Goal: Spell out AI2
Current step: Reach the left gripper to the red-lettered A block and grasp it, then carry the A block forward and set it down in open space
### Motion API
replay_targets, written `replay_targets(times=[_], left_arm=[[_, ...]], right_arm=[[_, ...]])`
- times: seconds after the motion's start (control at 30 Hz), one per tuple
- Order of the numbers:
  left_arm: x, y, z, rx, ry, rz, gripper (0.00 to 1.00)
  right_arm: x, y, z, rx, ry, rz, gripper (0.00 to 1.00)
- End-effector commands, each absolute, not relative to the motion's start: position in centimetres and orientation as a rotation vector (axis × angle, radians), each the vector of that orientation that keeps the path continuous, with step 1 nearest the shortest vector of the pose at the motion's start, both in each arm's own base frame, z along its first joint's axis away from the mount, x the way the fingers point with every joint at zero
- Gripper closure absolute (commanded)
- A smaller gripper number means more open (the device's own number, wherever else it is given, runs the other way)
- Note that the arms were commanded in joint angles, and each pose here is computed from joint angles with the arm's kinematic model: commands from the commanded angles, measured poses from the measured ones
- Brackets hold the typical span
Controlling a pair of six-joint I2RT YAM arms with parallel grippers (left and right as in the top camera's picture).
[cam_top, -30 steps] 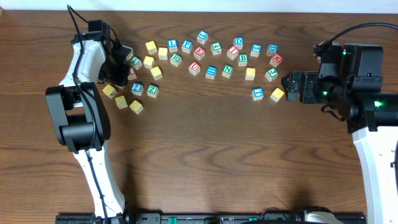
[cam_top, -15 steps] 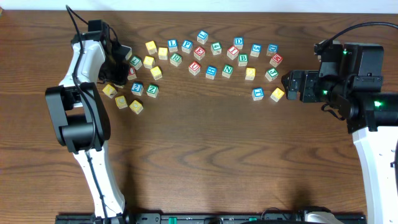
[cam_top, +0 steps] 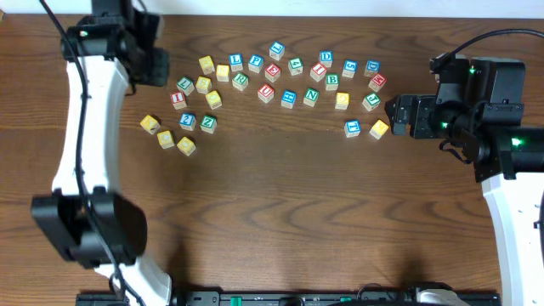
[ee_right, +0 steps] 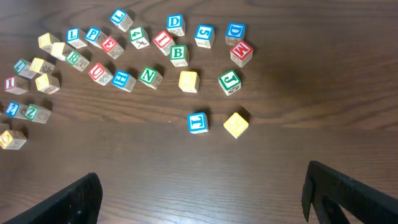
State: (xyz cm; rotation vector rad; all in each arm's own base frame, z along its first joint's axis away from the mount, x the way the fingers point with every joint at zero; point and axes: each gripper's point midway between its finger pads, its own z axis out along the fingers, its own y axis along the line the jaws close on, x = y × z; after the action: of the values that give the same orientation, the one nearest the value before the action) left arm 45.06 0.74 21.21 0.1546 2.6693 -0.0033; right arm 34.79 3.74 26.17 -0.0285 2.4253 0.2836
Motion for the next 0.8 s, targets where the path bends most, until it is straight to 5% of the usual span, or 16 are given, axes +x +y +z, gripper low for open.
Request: replay_targets(times=[0.0,0.77], left_arm=[[43.8,-2.7,22.1,-0.027,2.692,-0.093,0.7],[37.0,-16.2,9.5,0.093,2.939,-0.176,0.69]], right_arm=[[35.0,4.0,26.9,-0.047,2.406,0.288,0.01],[35.0,4.0,26.6,-0.046,2.417,0.289,0.01]])
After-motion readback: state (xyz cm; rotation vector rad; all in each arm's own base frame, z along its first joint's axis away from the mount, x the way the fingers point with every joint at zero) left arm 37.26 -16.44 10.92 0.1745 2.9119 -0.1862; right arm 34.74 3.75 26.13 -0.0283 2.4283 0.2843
